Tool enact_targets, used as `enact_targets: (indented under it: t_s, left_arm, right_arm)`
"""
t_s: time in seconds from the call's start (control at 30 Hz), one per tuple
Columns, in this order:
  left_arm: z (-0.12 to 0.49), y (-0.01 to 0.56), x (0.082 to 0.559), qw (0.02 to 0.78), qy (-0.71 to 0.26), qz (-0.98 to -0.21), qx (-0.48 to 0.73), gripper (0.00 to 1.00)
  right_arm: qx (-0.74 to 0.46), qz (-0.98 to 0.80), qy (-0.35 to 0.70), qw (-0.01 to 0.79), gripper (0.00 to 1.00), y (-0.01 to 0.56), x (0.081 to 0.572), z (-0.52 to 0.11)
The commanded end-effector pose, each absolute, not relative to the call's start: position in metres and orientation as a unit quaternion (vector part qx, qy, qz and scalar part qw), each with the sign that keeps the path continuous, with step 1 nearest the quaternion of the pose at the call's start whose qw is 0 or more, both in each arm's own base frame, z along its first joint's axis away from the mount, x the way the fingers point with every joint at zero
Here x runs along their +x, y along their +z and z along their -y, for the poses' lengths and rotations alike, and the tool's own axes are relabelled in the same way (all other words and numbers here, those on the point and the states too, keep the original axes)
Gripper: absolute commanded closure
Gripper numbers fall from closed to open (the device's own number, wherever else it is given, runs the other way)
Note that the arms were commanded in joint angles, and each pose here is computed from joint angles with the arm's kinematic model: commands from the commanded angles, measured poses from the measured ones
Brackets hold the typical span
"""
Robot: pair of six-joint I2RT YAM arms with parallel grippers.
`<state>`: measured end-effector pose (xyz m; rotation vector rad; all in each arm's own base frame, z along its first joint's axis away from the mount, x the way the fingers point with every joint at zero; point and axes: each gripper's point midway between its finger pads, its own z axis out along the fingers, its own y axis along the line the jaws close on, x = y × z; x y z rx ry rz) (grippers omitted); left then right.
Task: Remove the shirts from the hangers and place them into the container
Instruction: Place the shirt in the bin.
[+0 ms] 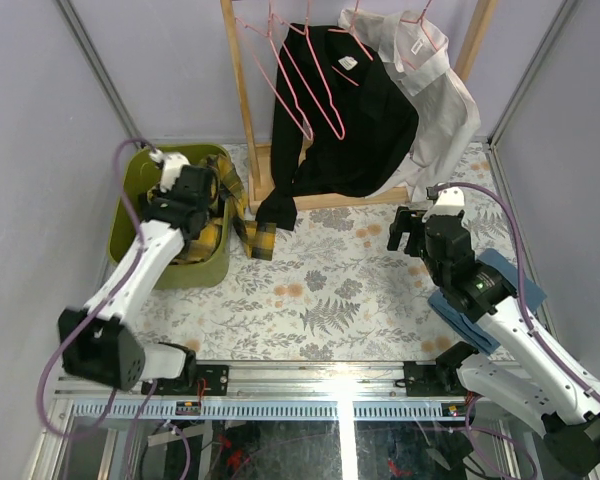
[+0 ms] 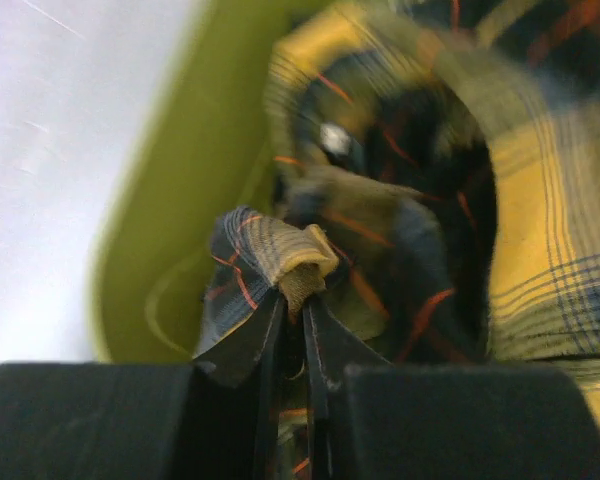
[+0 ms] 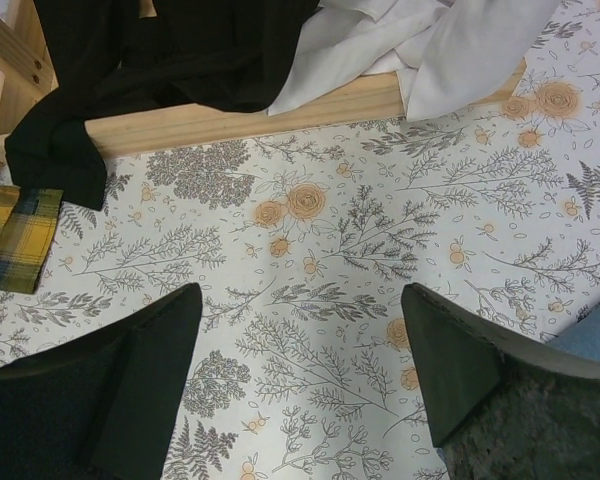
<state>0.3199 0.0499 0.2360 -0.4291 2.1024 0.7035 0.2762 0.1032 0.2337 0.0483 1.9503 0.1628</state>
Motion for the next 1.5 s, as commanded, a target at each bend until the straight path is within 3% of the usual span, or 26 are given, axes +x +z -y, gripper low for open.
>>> enact_targets:
  t_s: [0.0,0.17,0.3,0.33,0.4,0.53,0.67,0.87,1.13,1.3,1.47]
  left_arm:
    - [-0.028,0.131,0.310,0.298,0.245,-0.911,-0.146,0.91]
    - [-0.002,0.046,0.299,0.180,0.202,-0.956,-0.109,0.85]
    - [-0.013,0.052,0.299,0.180,0.236,-0.948,-0.115,0.75]
    - [-0.017,0.063,0.301,0.199,0.245,-0.941,-0.124,0.69]
    - [-0.022,0.092,0.306,0.249,0.243,-0.927,-0.139,0.45]
    - [-0.024,0.162,0.314,0.329,0.217,-0.904,-0.167,0.20]
    - [-0.023,0.219,0.315,0.385,0.190,-0.885,-0.180,0.02]
    - [-0.003,0.261,0.314,0.432,0.110,-0.879,-0.168,0.00]
    - [0.131,0.292,0.319,0.504,-0.190,-0.842,0.023,0.04]
    - [0.192,0.254,0.314,0.462,-0.176,-0.860,0.126,0.06]
    - [0.191,0.179,0.332,0.373,-0.077,-0.919,0.103,0.11]
  right_arm:
    - [0.031,-0.812,0.077,0.578,0.12,0.251,0.282,-0.105]
    - [0.033,-0.811,0.078,0.578,0.12,0.249,0.281,-0.104]
    - [0.033,-0.813,0.070,0.578,0.12,0.247,0.280,-0.101]
    - [0.033,-0.812,0.068,0.579,0.12,0.248,0.279,-0.100]
    - [0.032,-0.812,0.064,0.580,0.11,0.248,0.278,-0.098]
    - [0.031,-0.811,0.064,0.581,0.12,0.247,0.278,-0.097]
    - [0.034,-0.812,0.069,0.579,0.11,0.246,0.279,-0.100]
    - [0.035,-0.814,0.070,0.576,0.12,0.244,0.278,-0.100]
    - [0.037,-0.813,0.071,0.576,0.11,0.245,0.277,-0.099]
    - [0.036,-0.813,0.067,0.577,0.12,0.245,0.275,-0.097]
    - [0.037,-0.813,0.067,0.577,0.12,0.244,0.276,-0.097]
